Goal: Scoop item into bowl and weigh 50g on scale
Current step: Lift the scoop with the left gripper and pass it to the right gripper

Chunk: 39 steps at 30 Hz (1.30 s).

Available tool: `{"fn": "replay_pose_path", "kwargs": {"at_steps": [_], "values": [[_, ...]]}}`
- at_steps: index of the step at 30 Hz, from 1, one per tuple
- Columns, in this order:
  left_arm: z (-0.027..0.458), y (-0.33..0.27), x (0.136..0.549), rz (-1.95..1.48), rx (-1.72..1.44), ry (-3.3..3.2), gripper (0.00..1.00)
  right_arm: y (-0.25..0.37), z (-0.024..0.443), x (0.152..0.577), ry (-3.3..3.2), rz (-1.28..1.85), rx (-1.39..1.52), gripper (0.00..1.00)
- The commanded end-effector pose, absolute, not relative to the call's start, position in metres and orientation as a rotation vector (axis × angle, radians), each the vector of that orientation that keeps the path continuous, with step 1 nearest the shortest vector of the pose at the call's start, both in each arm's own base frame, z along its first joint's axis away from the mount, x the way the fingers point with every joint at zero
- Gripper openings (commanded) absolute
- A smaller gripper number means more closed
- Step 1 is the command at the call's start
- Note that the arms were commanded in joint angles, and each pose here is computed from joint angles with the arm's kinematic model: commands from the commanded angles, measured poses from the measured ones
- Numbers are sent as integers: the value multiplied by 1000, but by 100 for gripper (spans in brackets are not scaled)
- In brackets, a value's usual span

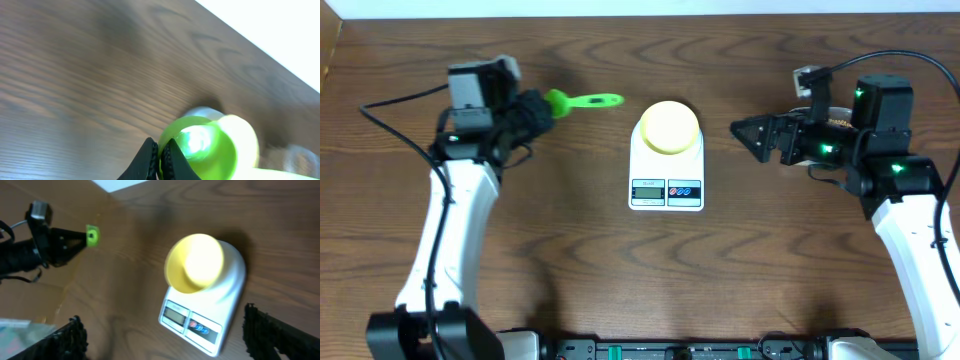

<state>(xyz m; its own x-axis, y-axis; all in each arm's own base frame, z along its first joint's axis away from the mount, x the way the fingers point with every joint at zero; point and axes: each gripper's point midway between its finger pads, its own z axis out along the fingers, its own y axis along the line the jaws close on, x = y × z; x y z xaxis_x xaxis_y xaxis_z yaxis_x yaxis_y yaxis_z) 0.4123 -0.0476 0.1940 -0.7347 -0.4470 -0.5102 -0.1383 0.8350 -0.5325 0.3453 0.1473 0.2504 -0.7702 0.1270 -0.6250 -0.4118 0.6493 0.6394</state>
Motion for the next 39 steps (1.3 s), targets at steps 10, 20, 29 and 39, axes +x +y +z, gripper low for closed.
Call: {"fn": "replay_pose_path", "kwargs": {"at_steps": [10,20,29,39], "values": [[211,-182,373,-873,-254,2438,7,178,274,338,2188,1242,-191,94],[213,-227,353,-914,-141,2453,7,191,279,326,2160,1309,-300,80],[218,-233,354,-928,-121,2428,7,207,279,316,2165,1336,-357,58],[218,-231,358,-907,-131,2415,7,204,274,317,2193,1308,-327,42]]}}
